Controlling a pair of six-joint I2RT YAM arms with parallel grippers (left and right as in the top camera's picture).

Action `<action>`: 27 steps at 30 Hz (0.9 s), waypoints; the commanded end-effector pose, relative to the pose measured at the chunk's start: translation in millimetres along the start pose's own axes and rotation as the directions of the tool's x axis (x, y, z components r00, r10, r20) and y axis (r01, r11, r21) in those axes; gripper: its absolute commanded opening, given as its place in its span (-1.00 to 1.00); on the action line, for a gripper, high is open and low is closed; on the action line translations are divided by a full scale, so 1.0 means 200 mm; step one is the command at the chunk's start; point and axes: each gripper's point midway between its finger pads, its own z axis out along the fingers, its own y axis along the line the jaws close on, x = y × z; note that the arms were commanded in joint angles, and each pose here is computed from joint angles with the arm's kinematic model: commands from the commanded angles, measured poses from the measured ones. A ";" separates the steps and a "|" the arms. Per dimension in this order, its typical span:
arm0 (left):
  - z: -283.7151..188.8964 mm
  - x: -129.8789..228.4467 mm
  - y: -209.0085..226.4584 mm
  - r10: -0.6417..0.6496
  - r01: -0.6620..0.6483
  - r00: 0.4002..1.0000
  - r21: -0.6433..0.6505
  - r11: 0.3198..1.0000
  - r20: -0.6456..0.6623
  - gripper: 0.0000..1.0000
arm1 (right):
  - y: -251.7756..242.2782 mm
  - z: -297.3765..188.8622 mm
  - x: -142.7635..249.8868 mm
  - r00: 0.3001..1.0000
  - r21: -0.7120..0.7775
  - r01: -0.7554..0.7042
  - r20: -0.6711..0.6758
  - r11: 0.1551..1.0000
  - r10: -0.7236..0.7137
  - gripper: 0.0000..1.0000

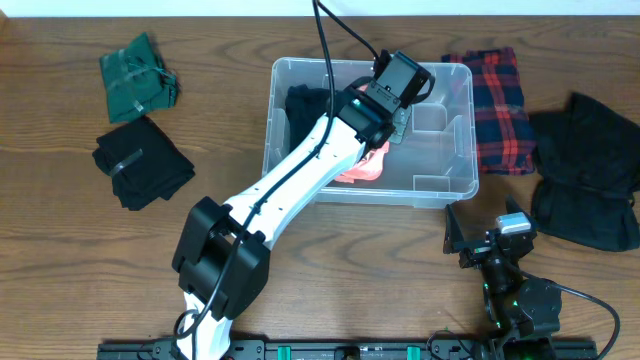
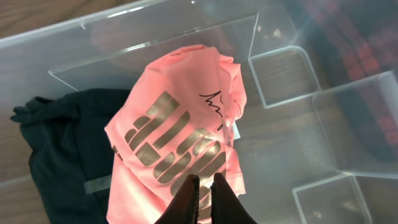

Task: Pack container
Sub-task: 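Open the left gripper to drop the pink shirt and lift away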

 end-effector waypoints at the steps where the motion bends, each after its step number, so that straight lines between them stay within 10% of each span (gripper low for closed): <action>1: 0.06 0.04 0.04 0.063 -0.064 0.998 -0.023 0.998 -0.031 -0.88 | 0.01 0.00 0.00 1.000 -0.008 0.016 0.000 1.000 -0.016 0.99; 27: 0.35 0.30 0.30 -0.039 0.016 0.972 -0.099 0.995 -0.232 -0.88 | 0.01 0.00 0.00 1.000 -0.008 0.016 0.000 1.000 -0.016 0.98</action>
